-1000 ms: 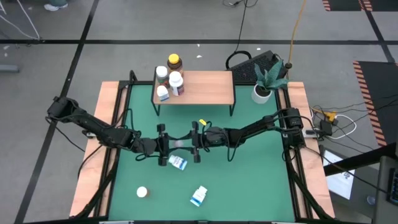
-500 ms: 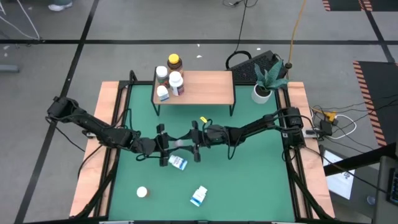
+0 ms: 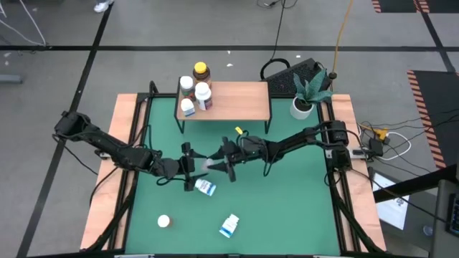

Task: Pick and place medicine bottles onto shelf by color
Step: Put the transparent medicine bottle on the shelf

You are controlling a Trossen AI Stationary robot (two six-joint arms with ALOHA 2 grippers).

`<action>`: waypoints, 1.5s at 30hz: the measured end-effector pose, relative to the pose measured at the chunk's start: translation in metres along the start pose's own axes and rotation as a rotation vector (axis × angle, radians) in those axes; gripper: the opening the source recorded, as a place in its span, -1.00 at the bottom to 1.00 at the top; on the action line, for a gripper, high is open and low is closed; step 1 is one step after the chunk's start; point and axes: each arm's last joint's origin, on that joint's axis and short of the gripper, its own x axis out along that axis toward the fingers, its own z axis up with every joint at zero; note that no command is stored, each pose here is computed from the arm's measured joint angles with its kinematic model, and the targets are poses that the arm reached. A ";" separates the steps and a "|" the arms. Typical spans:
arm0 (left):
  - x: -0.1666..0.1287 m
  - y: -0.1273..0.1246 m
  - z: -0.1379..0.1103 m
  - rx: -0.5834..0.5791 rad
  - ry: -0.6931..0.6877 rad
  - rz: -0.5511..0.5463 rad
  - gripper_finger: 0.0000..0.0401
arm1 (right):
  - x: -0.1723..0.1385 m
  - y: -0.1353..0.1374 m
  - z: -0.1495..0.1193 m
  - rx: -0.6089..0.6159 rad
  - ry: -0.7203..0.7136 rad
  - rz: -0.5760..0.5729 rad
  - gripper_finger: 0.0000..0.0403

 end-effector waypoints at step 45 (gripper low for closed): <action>0.003 0.031 0.040 0.604 -0.391 0.120 0.11 | -0.041 -0.008 0.021 0.655 -0.362 0.272 -0.22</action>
